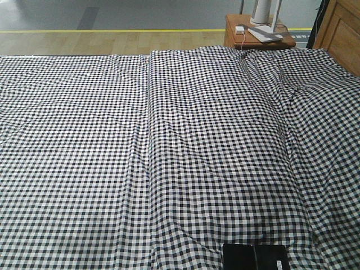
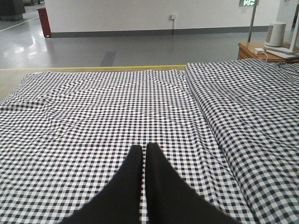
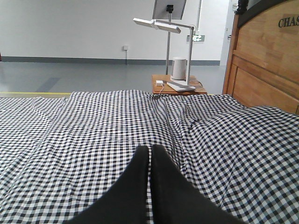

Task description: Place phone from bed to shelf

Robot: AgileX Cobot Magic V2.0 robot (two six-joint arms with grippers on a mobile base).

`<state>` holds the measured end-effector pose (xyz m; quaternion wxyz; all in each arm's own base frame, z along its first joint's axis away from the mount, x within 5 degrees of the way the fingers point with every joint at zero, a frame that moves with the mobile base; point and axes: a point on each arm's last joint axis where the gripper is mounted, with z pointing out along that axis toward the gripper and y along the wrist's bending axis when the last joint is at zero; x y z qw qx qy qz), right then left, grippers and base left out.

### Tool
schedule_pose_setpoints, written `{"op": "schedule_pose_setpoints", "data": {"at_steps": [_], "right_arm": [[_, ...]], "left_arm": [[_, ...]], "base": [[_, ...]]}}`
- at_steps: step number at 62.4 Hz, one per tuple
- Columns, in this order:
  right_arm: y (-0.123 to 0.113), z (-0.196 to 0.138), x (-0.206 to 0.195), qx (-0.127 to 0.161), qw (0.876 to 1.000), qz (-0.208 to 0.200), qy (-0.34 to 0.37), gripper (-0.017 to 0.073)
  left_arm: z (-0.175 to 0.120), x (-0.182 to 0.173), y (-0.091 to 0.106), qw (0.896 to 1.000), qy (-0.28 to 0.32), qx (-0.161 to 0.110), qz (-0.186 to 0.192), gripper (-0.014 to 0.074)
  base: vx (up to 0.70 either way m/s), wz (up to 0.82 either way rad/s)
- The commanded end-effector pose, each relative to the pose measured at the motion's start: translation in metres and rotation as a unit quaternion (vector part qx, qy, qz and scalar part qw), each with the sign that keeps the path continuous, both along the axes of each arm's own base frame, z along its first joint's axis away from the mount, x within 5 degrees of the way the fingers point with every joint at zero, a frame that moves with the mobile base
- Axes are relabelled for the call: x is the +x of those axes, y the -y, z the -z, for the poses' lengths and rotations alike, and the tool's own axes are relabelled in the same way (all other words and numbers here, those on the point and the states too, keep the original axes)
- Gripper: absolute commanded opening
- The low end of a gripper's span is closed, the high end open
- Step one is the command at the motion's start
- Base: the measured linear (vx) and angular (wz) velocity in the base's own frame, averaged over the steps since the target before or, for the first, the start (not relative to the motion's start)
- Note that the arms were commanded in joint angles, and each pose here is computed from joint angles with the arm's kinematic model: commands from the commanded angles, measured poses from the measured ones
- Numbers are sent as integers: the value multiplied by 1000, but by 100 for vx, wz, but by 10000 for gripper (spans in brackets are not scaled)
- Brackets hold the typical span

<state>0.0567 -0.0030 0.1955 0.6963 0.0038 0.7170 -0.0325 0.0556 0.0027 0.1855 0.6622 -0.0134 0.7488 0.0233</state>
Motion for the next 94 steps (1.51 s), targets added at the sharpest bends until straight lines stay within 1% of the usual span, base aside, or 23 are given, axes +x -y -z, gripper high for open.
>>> {"op": "schedule_pose_setpoints", "data": {"at_steps": [1,65,80,94], "right_arm": [[0,-4,0,-7,999,2,37,-5],[0,-4,0,-7,999,2,37,-5],[0,-7,0,-9,998,2,55,-5],[0,-8,-1,-9,998,2,56,-5]], "left_arm": [[-4,0,0,999,36,-3,-1,1],[-4,0,0,999,36,-3,-1,1],[-4,0,0,999,36,-3,-1,1],[-4,0,0,999,36,-3,-1,1]], "base": [[0,0],[0,0],[0,0],[0,0]]}}
